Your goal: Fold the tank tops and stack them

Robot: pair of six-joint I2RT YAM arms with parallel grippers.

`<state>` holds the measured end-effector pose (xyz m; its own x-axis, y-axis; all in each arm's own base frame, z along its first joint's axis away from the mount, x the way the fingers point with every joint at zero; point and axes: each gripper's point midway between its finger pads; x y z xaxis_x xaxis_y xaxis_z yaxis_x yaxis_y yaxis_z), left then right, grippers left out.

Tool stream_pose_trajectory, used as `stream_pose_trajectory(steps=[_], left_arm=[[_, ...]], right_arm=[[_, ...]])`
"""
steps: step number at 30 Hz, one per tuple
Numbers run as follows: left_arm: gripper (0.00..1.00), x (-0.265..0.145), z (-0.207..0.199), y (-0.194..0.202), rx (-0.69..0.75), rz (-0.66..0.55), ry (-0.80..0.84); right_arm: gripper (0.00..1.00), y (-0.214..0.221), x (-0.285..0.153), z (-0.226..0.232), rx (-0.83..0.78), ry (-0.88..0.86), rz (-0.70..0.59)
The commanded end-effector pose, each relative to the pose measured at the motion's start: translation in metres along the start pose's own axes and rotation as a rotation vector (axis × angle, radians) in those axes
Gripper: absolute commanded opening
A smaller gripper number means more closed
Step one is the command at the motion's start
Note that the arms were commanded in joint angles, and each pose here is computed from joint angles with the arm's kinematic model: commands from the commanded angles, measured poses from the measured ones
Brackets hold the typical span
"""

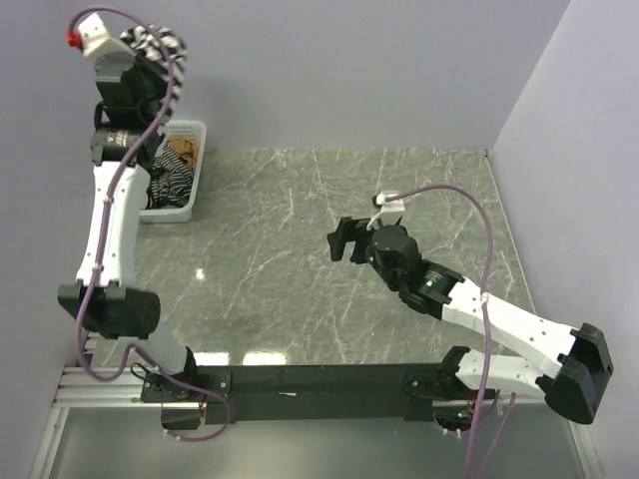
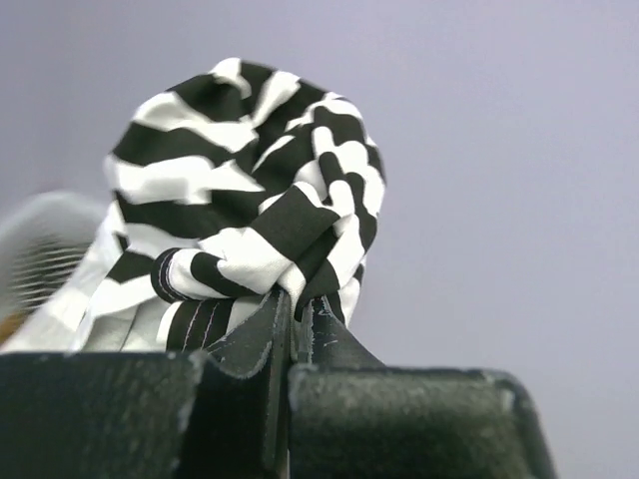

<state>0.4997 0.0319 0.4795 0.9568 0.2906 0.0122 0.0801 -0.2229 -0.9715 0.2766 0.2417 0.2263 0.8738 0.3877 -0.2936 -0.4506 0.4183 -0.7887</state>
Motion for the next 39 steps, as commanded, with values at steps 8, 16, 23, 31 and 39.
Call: stream_pose_trajectory(steps=[8,16,23,31,39], left_arm=[[0.00,-0.132,-0.147,0.052,-0.193,0.052,0.367],[0.66,-0.153,-0.165,0.233,-0.172,0.419,0.352],[0.62,-0.174,-0.129,0.301,-0.152,0.571,0.276],[0.56,-0.174,-0.115,0.360,-0.079,0.689,0.318],[0.50,-0.102,-0.128,0.409,0.283,0.750,0.342]], right_arm=[[0.98,-0.077,-0.050,-0.030,0.092,0.100,-0.227],[1.00,-0.037,-0.057,-0.073,0.109,0.182,-0.164],[0.97,0.024,-0.032,-0.083,0.120,0.185,0.000],[0.88,0.055,0.015,-0.049,0.123,0.144,0.119],[0.83,0.065,0.028,-0.055,0.166,0.179,0.110]])
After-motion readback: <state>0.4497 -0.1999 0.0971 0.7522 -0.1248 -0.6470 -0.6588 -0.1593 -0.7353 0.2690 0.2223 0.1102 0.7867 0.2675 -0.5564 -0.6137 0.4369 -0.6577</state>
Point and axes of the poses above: each gripper's point midway between its finger pads, its own x axis out along the fingers, its own z axis along the line the jaws close on, y = z × x, and after that the axes turned 15 degrees about x, right-handed
